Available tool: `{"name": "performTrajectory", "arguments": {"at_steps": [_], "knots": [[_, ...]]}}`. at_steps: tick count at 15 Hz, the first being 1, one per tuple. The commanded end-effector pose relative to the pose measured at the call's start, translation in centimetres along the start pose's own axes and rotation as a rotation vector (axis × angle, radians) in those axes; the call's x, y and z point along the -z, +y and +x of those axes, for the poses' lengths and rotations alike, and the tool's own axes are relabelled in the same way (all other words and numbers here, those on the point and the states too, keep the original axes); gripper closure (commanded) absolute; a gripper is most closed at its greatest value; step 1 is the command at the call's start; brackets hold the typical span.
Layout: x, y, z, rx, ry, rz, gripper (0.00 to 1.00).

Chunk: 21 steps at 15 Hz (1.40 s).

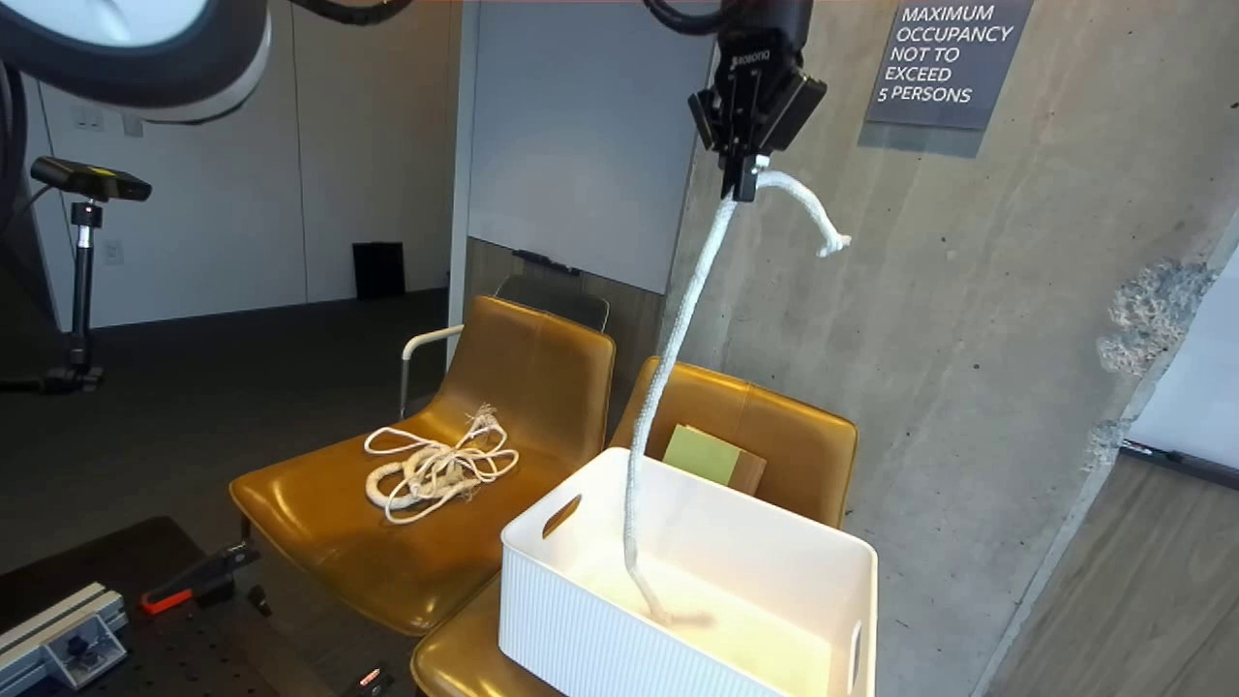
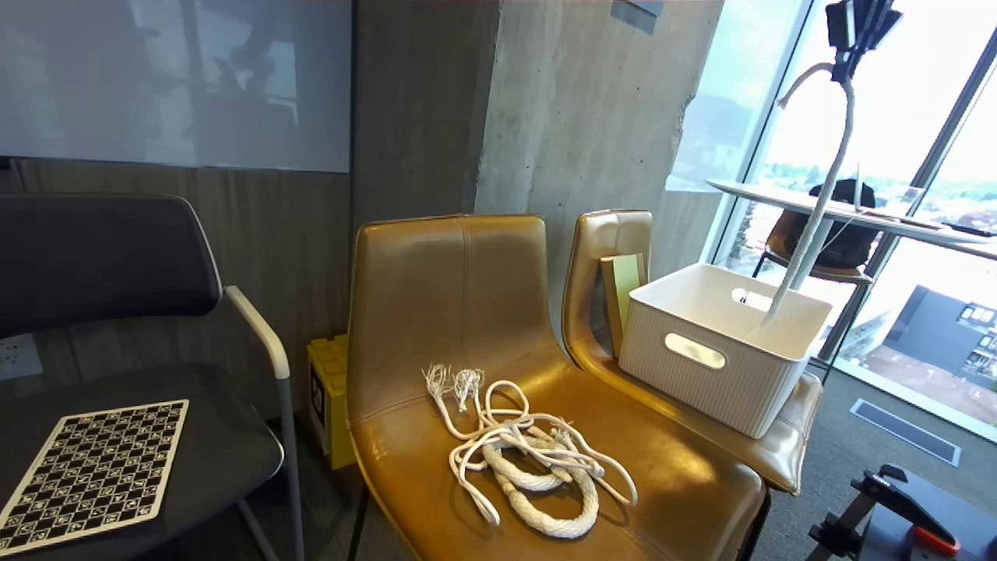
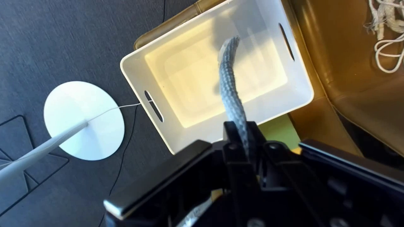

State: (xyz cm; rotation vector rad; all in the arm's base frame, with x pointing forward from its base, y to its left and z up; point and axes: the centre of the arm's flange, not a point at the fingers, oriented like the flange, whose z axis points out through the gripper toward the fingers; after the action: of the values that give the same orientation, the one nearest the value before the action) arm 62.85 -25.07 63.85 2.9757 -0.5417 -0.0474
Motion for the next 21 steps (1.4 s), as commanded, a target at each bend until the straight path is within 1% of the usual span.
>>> {"name": "performTrajectory", "arguments": {"at_steps": [1, 4, 5, 6, 7, 9, 10, 12, 13, 15, 17, 18, 19, 21], "knots": [[-1.5, 0.7, 7.5, 0.005, -0.069, 0.018, 0.97], [-5.4, 2.0, 8.2, -0.023, -0.143, 0.002, 0.97], [-6.2, 2.5, 8.2, -0.033, -0.164, -0.001, 0.64], [-6.8, 3.2, 8.0, -0.043, -0.174, 0.005, 0.63], [-7.0, 3.5, 7.6, -0.049, -0.177, 0.011, 0.58], [-6.6, 3.7, 6.7, -0.051, -0.171, 0.017, 0.43], [-6.1, 3.1, 5.9, -0.041, -0.158, 0.017, 0.35], [-5.3, 0.9, 4.1, 0.002, -0.119, 0.026, 0.22], [-4.9, -0.8, 3.1, 0.032, -0.102, 0.039, 0.14], [-4.9, -5.1, 0.7, 0.100, -0.071, 0.074, 0.01], [-5.4, -9.4, -0.9, 0.166, -0.060, 0.106, 0.00], [-6.9, -11.8, -1.8, 0.198, -0.059, 0.121, 0.00], [-8.7, -13.8, -2.1, 0.223, -0.060, 0.134, 0.00], [-11.3, -16.4, -1.3, 0.254, -0.067, 0.154, 0.00]]}}
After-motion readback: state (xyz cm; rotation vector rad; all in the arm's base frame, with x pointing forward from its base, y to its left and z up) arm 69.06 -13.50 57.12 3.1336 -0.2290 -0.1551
